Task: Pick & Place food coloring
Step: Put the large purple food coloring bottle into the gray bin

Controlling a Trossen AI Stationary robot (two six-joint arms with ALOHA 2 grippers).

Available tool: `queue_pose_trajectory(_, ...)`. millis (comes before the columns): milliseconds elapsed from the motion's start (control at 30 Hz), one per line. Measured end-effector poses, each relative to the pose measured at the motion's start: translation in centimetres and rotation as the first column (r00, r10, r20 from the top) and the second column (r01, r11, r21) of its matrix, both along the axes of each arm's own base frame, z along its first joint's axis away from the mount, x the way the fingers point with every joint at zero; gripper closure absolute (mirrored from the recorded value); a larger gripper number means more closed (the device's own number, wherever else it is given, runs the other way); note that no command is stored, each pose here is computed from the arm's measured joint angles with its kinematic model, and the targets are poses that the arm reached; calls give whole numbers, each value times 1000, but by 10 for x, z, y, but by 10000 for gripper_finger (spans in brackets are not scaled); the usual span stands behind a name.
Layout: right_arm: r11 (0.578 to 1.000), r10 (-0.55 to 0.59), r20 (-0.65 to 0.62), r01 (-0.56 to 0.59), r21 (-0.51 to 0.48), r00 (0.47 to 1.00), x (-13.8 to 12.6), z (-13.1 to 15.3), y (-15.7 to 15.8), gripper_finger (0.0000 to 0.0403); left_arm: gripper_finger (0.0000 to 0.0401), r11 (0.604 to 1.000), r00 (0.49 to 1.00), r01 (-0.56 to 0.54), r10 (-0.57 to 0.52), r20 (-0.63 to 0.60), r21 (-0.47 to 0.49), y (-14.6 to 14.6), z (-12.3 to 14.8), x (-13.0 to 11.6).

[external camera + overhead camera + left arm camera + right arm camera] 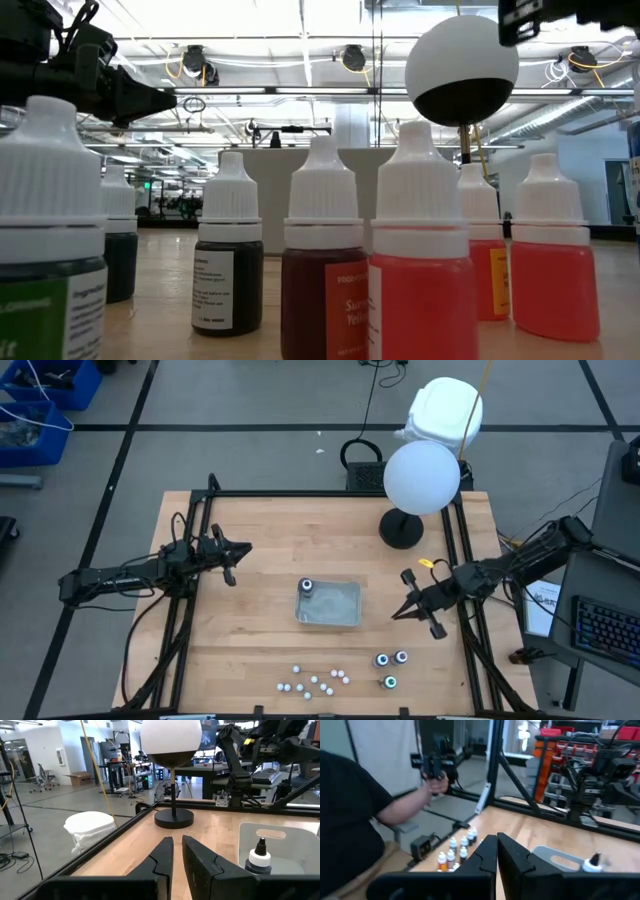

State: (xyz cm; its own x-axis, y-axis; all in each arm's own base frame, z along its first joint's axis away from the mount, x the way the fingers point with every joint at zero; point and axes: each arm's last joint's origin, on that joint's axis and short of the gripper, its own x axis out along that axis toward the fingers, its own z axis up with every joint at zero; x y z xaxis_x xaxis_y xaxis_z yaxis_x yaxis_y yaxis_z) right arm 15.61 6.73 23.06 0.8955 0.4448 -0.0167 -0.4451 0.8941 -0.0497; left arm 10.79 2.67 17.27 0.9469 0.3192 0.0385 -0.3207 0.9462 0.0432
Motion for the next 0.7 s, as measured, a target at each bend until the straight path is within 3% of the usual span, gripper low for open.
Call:
queue_pose_trajectory(367, 995, -19, 58, 13, 96, 998, -29, -24, -29, 402, 354, 1000, 1000, -3, 3, -8, -2, 0, -1, 0)
queue_pose_trajectory(700, 991, 98, 7, -98, 91, 995, -37, -52, -27, 403, 354, 1000, 1000, -4, 5, -19, 6, 0, -2, 0)
